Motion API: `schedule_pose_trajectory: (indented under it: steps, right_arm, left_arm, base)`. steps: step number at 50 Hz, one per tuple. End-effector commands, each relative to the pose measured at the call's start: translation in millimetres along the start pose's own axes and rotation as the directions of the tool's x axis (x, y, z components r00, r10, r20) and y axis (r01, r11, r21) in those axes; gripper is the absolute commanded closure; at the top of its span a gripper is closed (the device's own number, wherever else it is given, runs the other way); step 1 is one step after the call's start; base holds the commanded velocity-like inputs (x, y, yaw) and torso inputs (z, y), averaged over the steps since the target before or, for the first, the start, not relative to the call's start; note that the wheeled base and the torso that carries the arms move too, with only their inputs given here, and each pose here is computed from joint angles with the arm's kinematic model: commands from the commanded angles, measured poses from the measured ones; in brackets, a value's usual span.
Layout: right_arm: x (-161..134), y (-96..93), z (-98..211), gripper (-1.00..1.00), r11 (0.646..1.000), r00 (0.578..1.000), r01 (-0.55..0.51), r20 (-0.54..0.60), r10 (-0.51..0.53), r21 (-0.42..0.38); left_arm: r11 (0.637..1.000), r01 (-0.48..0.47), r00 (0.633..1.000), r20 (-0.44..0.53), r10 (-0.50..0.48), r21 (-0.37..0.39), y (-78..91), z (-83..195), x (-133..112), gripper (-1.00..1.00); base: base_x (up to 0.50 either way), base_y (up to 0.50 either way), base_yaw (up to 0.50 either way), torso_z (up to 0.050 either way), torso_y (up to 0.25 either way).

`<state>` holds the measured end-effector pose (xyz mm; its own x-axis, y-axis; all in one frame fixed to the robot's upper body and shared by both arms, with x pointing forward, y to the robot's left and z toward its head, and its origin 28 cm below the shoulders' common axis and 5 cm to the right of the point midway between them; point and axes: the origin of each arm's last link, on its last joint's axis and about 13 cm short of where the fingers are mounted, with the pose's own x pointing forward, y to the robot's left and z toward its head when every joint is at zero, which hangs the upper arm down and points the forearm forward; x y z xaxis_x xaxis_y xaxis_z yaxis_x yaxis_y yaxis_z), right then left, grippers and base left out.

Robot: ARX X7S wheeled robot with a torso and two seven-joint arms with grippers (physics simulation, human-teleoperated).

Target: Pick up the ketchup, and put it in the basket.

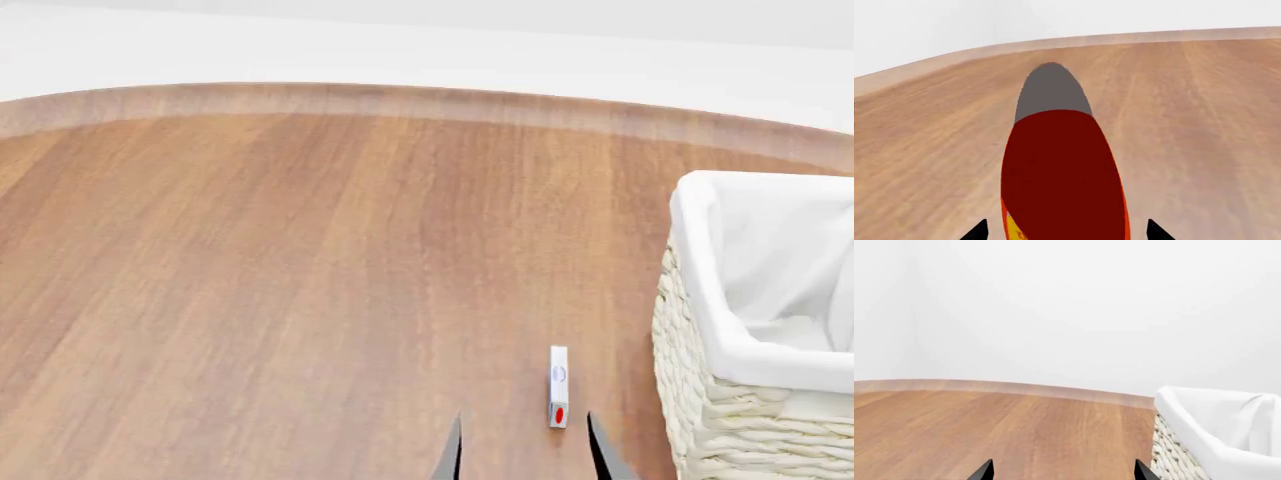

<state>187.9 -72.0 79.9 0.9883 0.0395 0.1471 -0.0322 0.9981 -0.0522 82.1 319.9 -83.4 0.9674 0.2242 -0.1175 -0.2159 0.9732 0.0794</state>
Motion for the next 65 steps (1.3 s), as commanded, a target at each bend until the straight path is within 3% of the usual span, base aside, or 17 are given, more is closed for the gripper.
schedule_pose_trajectory:
  steps: [1,32,33,58,65]
  right_arm:
    - [0,0.4,-1,-1.00,1.000,1.000,-0.002,-0.002,0.002,0.002]
    - [0,0.8,-1,-1.00,1.000,1.000,-0.008,-0.004,0.008,0.004]
    - [0,0.8,-1,-1.00,1.000,1.000,-0.008,-0.004,0.008,0.004]
    - [0,0.4,-3,-1.00,1.000,1.000,-0.007,-0.009,0.007,0.005]
    - [0,1.0,-3,-1.00,1.000,1.000,-0.008,-0.010,0.008,0.004]
  left_arm:
    - [1.000,-0.011,1.000,0.002,0.011,-0.001,-0.6,-4,8,-1.00]
    - [1.000,-0.022,1.000,-0.022,0.022,0.002,-4.3,-20,15,-1.00]
    - [1.000,-0.022,0.999,-0.024,0.022,0.002,-4.4,-20,15,1.00]
    - [1.000,-0.020,1.000,-0.017,0.021,0.011,-5.3,-21,13,1.00]
    - [1.000,-0.021,0.998,0.062,0.022,-0.016,-4.7,10,19,1.00]
  base:
    - [0.00,0.00,0.00,0.000,0.000]
    - [0.00,0.00,0.00,0.000,0.000]
    - [0.00,0.00,0.00,0.000,0.000]
    - [0.00,0.00,0.00,0.000,0.000]
    - [0.00,0.00,0.00,0.000,0.000]
